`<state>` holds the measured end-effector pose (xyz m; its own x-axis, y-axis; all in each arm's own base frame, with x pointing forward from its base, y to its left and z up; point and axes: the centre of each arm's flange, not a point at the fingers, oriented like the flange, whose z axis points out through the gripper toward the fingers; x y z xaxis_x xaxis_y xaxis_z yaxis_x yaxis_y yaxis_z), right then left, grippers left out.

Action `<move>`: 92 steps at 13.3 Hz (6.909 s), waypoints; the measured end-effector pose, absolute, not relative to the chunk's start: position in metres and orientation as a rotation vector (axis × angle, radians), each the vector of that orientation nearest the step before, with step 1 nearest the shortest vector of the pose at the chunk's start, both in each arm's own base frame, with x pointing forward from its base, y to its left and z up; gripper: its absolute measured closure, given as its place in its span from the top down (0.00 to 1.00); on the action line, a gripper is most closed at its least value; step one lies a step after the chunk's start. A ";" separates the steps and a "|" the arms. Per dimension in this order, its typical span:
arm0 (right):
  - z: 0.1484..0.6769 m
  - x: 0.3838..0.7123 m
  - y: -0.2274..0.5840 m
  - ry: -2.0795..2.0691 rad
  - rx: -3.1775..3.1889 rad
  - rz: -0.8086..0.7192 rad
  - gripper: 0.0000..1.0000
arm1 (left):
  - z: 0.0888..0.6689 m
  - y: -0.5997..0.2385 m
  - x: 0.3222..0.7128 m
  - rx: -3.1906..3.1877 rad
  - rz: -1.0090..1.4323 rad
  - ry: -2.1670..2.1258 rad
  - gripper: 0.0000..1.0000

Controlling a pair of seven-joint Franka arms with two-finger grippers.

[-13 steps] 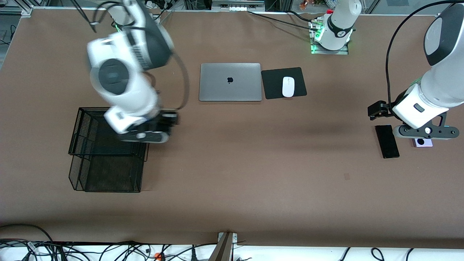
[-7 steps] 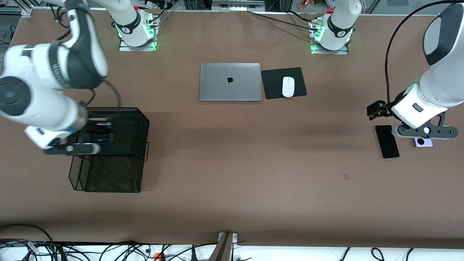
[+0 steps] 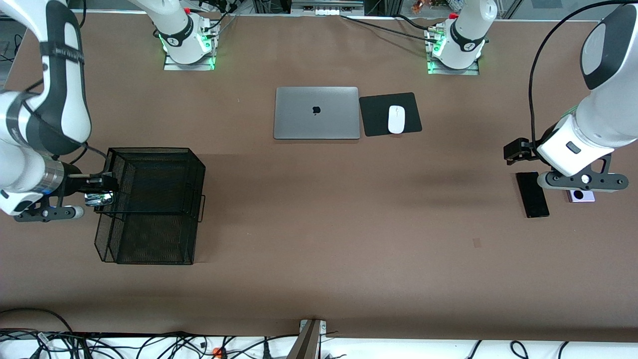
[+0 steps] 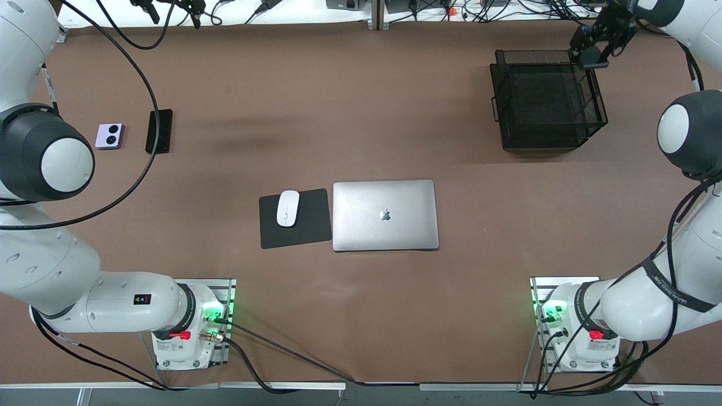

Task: Place phones with both arms
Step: 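Carry the flip phone with the right gripper and lower it into the basket, then release the flip phone with the right gripper while the left gripper grasps the slab phone, then carry the black slab phone to mid-table with the left gripper and release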

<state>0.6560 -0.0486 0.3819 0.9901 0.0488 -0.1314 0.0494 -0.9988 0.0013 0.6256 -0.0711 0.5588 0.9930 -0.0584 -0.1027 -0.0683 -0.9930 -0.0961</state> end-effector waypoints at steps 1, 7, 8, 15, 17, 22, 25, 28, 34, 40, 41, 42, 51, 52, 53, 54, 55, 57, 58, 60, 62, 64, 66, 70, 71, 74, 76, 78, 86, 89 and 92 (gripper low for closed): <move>0.367 0.652 -0.051 0.064 3.133 -0.223 0.81 | 0.559 -0.070 0.626 -3.037 0.152 0.095 1.00; 0.327 0.642 -0.040 -0.028 3.123 -0.305 0.81 | 0.559 -0.068 0.626 -3.036 0.153 0.089 1.00; 0.323 0.642 -0.040 -0.041 3.119 -0.315 0.81 | 0.559 -0.067 0.626 -3.036 0.153 0.087 1.00; 0.318 0.644 -0.038 -0.064 3.111 -0.322 1.00 | 0.559 -0.064 0.626 -3.036 0.153 0.079 1.00; 0.330 0.649 -0.035 -0.055 3.115 -0.298 1.00 | 0.558 -0.061 0.626 -3.035 0.158 0.074 1.00; 0.415 0.653 -0.023 -0.034 3.144 -0.332 1.00 | 0.494 0.004 0.636 -3.030 0.305 -0.045 1.00; 0.471 0.644 -0.019 -0.022 3.148 -0.364 1.00 | 0.425 0.061 0.647 -3.048 0.267 -0.111 1.00; 0.512 0.635 -0.011 -0.048 3.144 -0.343 1.00 | 0.364 0.135 0.643 -3.078 0.182 -0.049 1.00; 0.551 0.619 0.005 -0.088 3.162 -0.250 1.00 | 0.239 0.191 0.626 -3.132 0.280 -0.088 1.00; 0.549 0.603 -0.004 -0.074 3.117 -0.155 1.00 | 0.187 0.191 0.597 -3.089 0.051 0.003 1.00; 0.545 0.598 -0.002 -0.056 3.103 -0.137 1.00 | 0.178 0.202 0.586 -3.082 0.014 -0.004 1.00; 0.543 0.596 0.000 -0.048 3.101 -0.131 1.00 | 0.173 0.206 0.580 -3.083 0.001 -0.015 1.00; 0.546 0.592 0.001 -0.038 3.101 -0.115 1.00 | 0.169 0.206 0.574 -3.092 0.003 -0.124 1.00; 0.546 0.592 0.002 -0.038 3.101 -0.111 1.00 | 0.169 0.206 0.574 -3.092 0.003 -0.124 1.00; 0.546 0.592 0.002 -0.037 3.101 -0.108 1.00 | 0.170 0.206 0.574 -3.092 0.001 -0.125 1.00; 0.546 0.592 0.002 -0.037 3.101 -0.107 1.00 | 0.172 0.205 0.575 -3.092 -0.003 -0.131 1.00; 0.547 0.592 0.002 -0.037 3.101 -0.106 1.00 | 0.174 0.204 0.575 -3.093 -0.005 -0.140 1.00; 0.547 0.593 0.002 -0.037 3.101 -0.104 1.00 | 0.175 0.203 0.576 -3.096 -0.003 -0.154 1.00; 0.547 0.593 0.002 -0.037 3.101 -0.104 1.00 | 0.174 0.203 0.575 -3.097 0.001 -0.157 1.00; 0.547 0.593 0.002 -0.037 3.101 -0.104 1.00 | 0.173 0.202 0.574 -3.099 0.010 -0.159 1.00; 0.547 0.593 0.002 -0.037 3.101 -0.104 1.00 | 0.172 0.202 0.573 -3.100 0.014 -0.161 1.00; 0.547 0.593 0.003 -0.035 3.101 -0.104 1.00 | 0.170 0.202 0.572 -3.103 0.020 -0.169 1.00; 0.547 0.593 0.004 -0.032 3.101 -0.104 1.00 | 0.167 0.201 0.569 -3.124 0.042 -0.218 1.00; 0.547 0.593 0.004 -0.031 3.101 -0.104 1.00 | 0.164 0.199 0.568 -3.137 0.071 -0.238 1.00; 0.547 0.593 0.005 -0.030 3.101 -0.104 1.00 | 0.164 0.199 0.568 -3.137 0.074 -0.235 0.96; 0.547 0.593 0.006 -0.027 3.101 -0.104 1.00 | 0.165 0.200 0.568 -3.137 0.075 -0.236 0.79; 0.547 0.593 0.006 -0.025 3.101 -0.104 1.00 | 0.168 0.200 0.570 -3.136 0.073 -0.235 0.78; 0.547 0.593 0.007 -0.024 3.101 -0.104 1.00 | 0.185 0.197 0.583 -3.141 0.148 -0.219 0.78; 0.547 0.593 0.007 -0.023 3.101 -0.103 1.00 | 0.340 0.066 0.661 -3.221 0.297 0.131 0.78; 0.547 0.593 0.007 -0.023 3.101 -0.103 1.00 | 0.351 -0.036 0.663 -3.227 0.296 0.297 0.78; 0.547 0.593 0.007 -0.023 3.100 -0.104 1.00 | 0.342 -0.164 0.649 -3.209 0.323 0.267 0.78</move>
<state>0.5926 0.0071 0.5466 0.9977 -0.0159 -0.0664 -0.0132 -0.9991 0.0398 0.6487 -0.1645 0.3424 0.9665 -0.1726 -0.1899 -0.1538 -0.9820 0.1097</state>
